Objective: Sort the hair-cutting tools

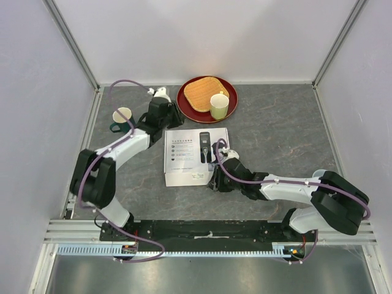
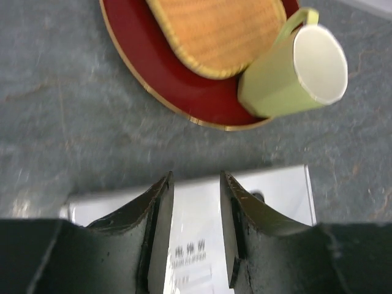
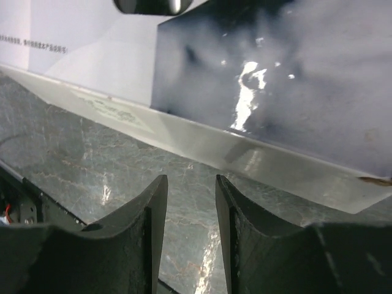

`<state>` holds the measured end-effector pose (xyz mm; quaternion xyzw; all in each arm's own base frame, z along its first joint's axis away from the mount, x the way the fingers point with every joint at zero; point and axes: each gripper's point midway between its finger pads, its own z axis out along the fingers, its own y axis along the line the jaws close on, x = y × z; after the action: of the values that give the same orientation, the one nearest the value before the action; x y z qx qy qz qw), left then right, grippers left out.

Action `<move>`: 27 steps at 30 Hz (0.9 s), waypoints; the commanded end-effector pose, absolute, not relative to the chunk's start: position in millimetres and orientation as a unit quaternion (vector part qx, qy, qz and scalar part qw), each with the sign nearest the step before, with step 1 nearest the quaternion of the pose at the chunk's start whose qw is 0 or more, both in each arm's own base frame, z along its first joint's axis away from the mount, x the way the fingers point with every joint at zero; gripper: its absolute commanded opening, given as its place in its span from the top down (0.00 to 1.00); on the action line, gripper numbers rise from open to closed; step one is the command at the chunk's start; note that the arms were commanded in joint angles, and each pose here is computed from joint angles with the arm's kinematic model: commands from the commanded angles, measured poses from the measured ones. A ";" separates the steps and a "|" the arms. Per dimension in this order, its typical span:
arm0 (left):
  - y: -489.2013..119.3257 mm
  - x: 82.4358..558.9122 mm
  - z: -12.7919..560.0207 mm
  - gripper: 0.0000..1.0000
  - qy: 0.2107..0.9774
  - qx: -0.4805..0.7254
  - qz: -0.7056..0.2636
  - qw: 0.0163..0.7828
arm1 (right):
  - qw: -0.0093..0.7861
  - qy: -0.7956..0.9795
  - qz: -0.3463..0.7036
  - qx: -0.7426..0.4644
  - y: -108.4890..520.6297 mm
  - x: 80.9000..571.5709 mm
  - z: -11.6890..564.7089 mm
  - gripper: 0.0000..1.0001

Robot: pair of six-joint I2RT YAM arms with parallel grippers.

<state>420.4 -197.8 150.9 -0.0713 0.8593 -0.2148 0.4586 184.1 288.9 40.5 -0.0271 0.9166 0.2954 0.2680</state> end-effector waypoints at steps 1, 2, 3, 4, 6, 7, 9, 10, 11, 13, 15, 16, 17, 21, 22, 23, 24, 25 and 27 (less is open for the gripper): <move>-212.6 471.5 154.9 0.57 0.837 -0.046 -0.209 0.503 | 0.299 0.901 0.313 0.016 293.7 197.1 45.5 0.56; -213.5 482.5 154.2 0.57 0.836 -0.054 -0.203 0.508 | 0.301 0.901 0.312 0.017 292.3 197.8 45.8 0.56; -214.2 487.2 146.2 0.57 0.842 -0.058 -0.196 0.499 | 0.301 0.903 0.305 0.019 289.4 197.0 43.5 0.56; -214.5 491.7 137.5 0.56 0.850 -0.061 -0.191 0.487 | 0.301 0.905 0.299 0.021 286.3 197.1 41.7 0.56; -225.3 507.9 121.0 0.56 0.864 -0.063 -0.192 0.462 | 0.305 0.908 0.287 0.026 280.1 197.2 40.3 0.56; -227.2 504.3 104.7 0.57 0.880 -0.061 -0.187 0.432 | 0.306 0.909 0.281 0.029 275.6 196.3 37.9 0.56; -241.4 504.7 89.5 0.57 0.891 -0.041 -0.207 0.402 | 0.310 0.909 0.274 0.039 269.0 195.9 38.9 0.56; -244.4 502.2 84.6 0.57 0.894 -0.036 -0.213 0.393 | 0.316 0.909 0.267 0.045 263.4 197.4 37.5 0.56; -248.4 494.1 76.0 0.57 0.898 -0.023 -0.224 0.377 | 0.323 0.907 0.266 0.045 260.6 198.6 40.9 0.56; -251.2 484.3 67.9 0.57 0.903 -0.009 -0.233 0.361 | 0.336 0.909 0.243 0.038 249.0 202.3 40.5 0.55; -253.6 468.7 56.3 0.57 0.912 0.010 -0.242 0.331 | 0.349 0.908 0.228 0.038 236.7 207.5 44.7 0.53; -254.4 462.2 52.6 0.58 0.915 0.017 -0.246 0.320 | 0.355 0.909 0.218 0.034 230.5 210.1 44.5 0.53; -256.6 451.4 47.0 0.59 0.918 0.029 -0.256 0.302 | 0.362 0.906 0.216 0.040 224.5 216.0 48.5 0.53; -256.3 425.2 36.5 0.63 0.922 0.042 -0.273 0.270 | 0.357 0.915 0.183 0.037 206.1 223.8 42.4 0.53; -255.6 421.5 39.1 0.63 0.922 0.043 -0.275 0.270 | 0.357 0.915 0.183 0.036 205.9 226.9 43.5 0.53; -252.3 411.9 32.1 0.64 0.925 0.042 -0.274 0.259 | 0.352 0.918 0.177 0.037 201.6 229.9 39.0 0.53; -251.8 408.3 32.7 0.64 0.924 0.043 -0.277 0.259 | 0.352 0.918 0.179 0.038 202.5 233.6 40.5 0.53; -251.1 405.5 38.9 0.65 0.922 0.045 -0.280 0.265 | 0.350 0.918 0.179 0.038 202.3 235.7 39.6 0.54; -247.0 392.9 33.2 0.66 0.924 0.043 -0.280 0.255 | 0.354 0.918 0.177 0.039 201.8 245.0 41.3 0.54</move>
<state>436.9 -246.3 38.4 0.0086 0.9166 -0.2628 0.3012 226.3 206.2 37.4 0.0484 0.9186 0.1955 0.3400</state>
